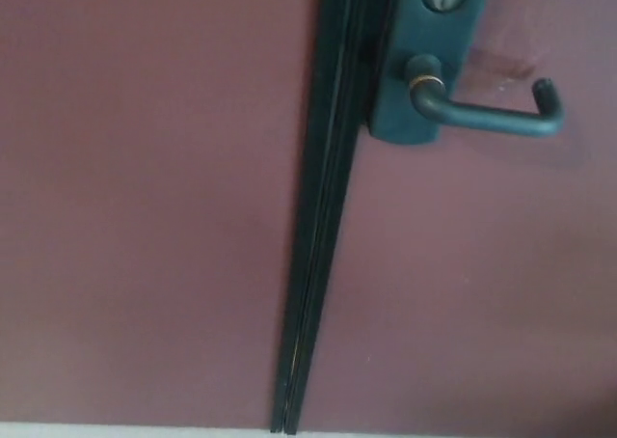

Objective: The robot walks towards the door handle and put its right hand on it and twist the handle

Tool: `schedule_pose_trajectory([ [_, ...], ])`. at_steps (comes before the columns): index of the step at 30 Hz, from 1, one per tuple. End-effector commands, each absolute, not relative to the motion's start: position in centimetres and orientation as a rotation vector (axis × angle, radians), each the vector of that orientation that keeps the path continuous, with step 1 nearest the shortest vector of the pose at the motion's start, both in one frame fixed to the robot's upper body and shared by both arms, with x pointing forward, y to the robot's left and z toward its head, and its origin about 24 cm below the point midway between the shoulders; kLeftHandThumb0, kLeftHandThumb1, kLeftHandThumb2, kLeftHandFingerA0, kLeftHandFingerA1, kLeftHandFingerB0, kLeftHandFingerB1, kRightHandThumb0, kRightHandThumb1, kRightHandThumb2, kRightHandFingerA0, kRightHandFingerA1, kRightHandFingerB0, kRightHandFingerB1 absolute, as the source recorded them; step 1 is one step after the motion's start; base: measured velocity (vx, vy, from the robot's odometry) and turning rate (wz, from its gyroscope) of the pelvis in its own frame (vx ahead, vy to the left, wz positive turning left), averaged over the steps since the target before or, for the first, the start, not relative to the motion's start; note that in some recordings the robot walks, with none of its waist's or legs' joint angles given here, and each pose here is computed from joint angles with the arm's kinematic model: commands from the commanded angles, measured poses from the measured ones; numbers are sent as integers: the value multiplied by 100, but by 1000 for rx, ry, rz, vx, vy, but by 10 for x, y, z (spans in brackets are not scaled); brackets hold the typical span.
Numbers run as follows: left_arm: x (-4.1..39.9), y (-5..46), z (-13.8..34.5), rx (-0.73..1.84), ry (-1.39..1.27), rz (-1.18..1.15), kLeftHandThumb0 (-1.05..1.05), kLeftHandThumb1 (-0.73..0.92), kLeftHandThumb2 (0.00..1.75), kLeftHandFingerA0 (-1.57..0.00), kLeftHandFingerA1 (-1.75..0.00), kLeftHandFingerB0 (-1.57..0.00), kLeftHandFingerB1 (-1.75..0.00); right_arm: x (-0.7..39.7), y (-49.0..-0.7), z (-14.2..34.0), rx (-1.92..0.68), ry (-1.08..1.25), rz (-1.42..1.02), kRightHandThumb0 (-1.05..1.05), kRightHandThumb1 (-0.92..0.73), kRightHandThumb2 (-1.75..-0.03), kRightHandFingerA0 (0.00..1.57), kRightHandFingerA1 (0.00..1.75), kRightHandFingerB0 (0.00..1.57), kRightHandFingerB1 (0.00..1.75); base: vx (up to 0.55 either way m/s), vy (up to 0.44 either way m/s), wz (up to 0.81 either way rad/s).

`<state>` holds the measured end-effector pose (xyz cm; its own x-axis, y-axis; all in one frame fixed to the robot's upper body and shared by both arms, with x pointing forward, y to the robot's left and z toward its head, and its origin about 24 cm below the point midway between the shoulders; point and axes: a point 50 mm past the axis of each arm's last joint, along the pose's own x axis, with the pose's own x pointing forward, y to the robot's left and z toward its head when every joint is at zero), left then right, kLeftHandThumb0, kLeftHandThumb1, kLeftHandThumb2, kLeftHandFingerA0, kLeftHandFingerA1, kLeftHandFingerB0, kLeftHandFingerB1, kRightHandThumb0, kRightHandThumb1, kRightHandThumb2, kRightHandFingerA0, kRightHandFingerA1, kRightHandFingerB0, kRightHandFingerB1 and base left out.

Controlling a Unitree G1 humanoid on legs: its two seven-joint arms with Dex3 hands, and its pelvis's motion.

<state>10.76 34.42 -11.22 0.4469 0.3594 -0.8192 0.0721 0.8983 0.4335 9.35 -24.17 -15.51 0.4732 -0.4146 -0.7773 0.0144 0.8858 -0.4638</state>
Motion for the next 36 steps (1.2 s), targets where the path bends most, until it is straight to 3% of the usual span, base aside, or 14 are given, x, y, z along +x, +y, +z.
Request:
schedule_pose_trajectory([
  [1, 106, 342, -114, 455, 1111, 170, -31, 59, 58, -73, -51, -52, -40, 90, -244, -155, -423, 1065, -279, -23, -62, -58, 81, 51, 61, 43, 136, 80, 5],
  [20, 105, 342, -114, 443, 1114, 175, -31, 58, 58, -74, -51, -52, -41, 91, -243, -156, -424, 1067, -276, -23, -62, -59, 84, 56, 61, 44, 146, -100, -1],
  [36, 106, 342, -114, 449, 1111, 174, -31, 58, 58, -74, -51, -52, -40, 93, -243, -155, -421, 1070, -265, -23, -62, -58, 81, 52, 61, 43, 66, 66, 4],
])
